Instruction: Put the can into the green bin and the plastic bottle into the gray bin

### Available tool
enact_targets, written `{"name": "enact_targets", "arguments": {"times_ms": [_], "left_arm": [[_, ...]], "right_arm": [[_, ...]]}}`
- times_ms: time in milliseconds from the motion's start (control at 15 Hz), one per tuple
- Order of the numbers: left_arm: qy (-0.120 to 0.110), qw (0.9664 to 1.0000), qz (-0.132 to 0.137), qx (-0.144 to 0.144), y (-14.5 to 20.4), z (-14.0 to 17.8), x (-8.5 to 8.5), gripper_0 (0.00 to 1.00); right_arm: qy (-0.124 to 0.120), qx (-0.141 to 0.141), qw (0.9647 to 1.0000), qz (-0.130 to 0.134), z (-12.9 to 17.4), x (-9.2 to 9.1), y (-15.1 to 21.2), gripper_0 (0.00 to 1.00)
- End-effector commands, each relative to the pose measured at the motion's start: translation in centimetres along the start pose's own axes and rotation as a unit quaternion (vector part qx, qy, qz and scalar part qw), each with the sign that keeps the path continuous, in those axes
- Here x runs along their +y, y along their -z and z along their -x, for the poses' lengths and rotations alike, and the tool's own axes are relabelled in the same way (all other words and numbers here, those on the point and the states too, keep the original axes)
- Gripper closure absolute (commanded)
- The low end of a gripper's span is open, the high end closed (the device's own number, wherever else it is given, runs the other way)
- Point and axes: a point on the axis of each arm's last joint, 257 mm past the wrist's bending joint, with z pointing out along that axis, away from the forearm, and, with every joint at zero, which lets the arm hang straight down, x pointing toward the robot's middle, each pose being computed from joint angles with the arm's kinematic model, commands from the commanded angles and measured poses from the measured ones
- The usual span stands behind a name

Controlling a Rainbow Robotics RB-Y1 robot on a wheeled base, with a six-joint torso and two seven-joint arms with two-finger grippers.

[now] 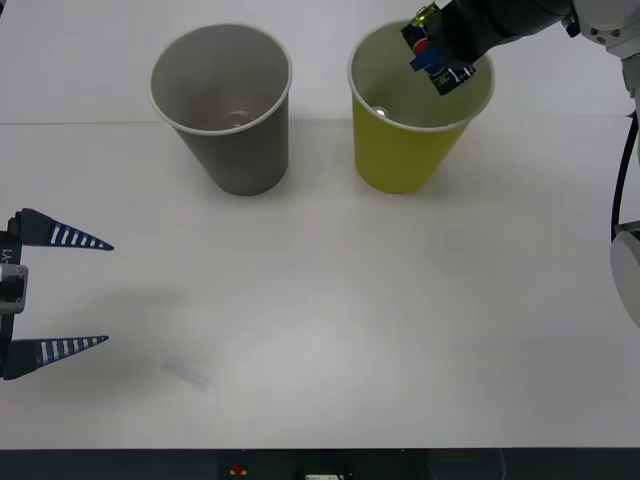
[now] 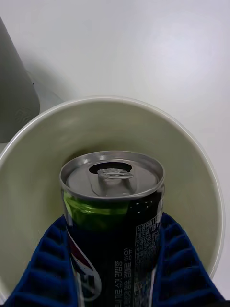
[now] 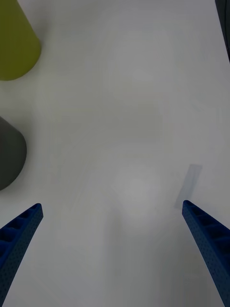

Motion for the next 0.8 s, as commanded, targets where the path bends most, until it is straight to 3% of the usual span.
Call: {"name": "enact_targets", "arguments": {"times_ms": [67,600,800], "left_arm": [[0.000,1.0000,0.000,0.000,0.0,0.0,0.0,0.00],[0.000,1.0000,0.000,0.000,0.0,0.0,0.0,0.00],[0.000,1.0000,0.000,0.000,0.0,0.0,0.0,0.00]], "right_arm": [[0.010,-0.001,0.9999,0.003,0.1,0.2,0.0,0.00],[0.018,-0.005,0.9998,0.000,0.2,-0.1,0.2,0.00],[0.015,-0.045,0.9989,-0.002,2.4,-0.2,2.3,0.00]]}}
